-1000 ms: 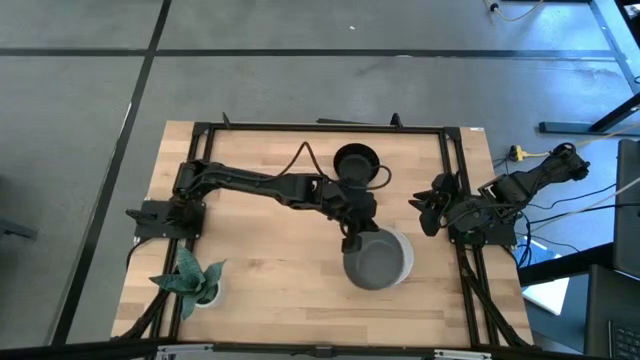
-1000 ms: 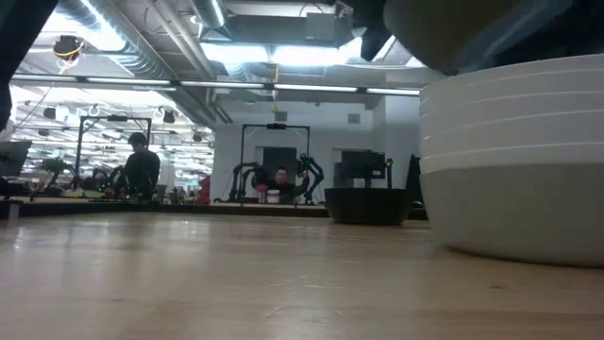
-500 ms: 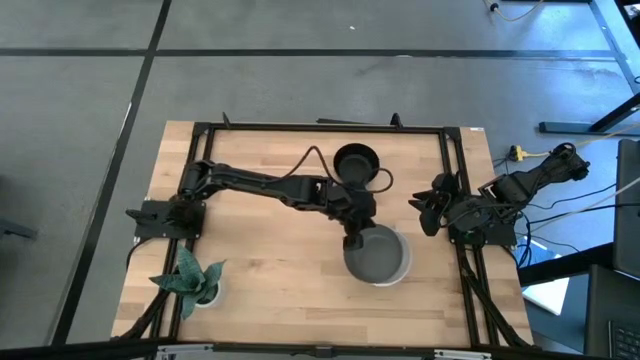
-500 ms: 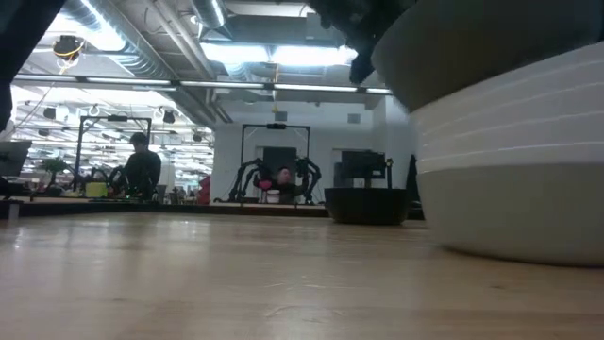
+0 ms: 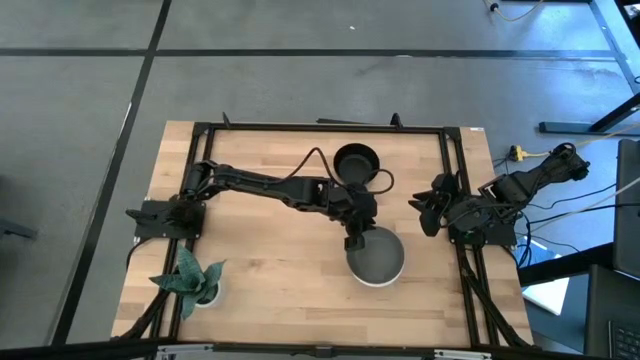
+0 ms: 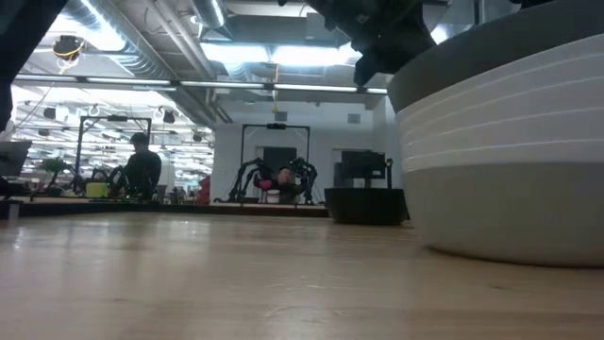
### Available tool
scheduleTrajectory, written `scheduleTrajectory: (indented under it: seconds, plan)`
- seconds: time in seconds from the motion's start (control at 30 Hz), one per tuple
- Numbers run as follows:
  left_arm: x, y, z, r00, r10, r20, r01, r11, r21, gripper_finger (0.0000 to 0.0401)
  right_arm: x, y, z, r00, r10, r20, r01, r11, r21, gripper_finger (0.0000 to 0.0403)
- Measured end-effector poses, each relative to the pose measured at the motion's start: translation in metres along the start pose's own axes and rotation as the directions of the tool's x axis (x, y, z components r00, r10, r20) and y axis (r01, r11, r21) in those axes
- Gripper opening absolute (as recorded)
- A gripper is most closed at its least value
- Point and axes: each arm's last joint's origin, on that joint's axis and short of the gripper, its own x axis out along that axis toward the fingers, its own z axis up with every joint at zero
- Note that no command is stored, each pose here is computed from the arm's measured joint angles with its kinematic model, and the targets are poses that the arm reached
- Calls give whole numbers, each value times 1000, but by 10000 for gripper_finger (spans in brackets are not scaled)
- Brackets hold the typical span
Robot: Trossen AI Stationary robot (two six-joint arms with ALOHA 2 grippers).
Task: Nest bowls inside each other
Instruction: Stack the black bowl on the gray bowl
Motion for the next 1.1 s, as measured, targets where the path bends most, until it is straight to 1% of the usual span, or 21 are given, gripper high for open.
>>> scheduleTrajectory:
  seconds: [0.2,0.3,0.5,0.57,0.77,0.83,0.93,1.0,1.07,1.1]
  plan:
    - [-2,0,2,1000,-2,18,1,1000,9,72,0,0,0,1000,0,-1,0,1000,0,127]
    - [-9,-1,7,999,-3,36,1,998,66,72,0,0,0,1000,0,-1,0,1000,0,127]
    - [-42,1,25,993,-2,119,-12,994,113,67,0,0,0,1000,0,-1,0,1000,1,127]
    - [-56,3,29,993,8,122,-23,992,124,70,0,0,0,1000,2,0,-2,1000,2,127]
    - [-101,6,40,983,17,183,-44,989,144,66,0,1,1,1000,11,7,-11,1000,14,127]
    - [-115,8,37,978,19,208,-51,987,150,63,0,1,1,1000,9,12,-9,1000,14,127]
    - [-131,13,23,965,24,262,-58,990,126,63,0,1,1,1000,8,14,-8,1000,14,127]
    - [-142,18,6,955,36,295,-64,994,86,65,0,1,1,1000,0,25,-1,1000,13,127]
    - [-154,23,-10,934,54,352,-72,997,39,65,0,1,2,999,-15,49,14,1000,19,127]
    - [-160,25,-20,925,72,372,-85,996,20,66,0,0,3,998,-23,60,21,999,38,127]
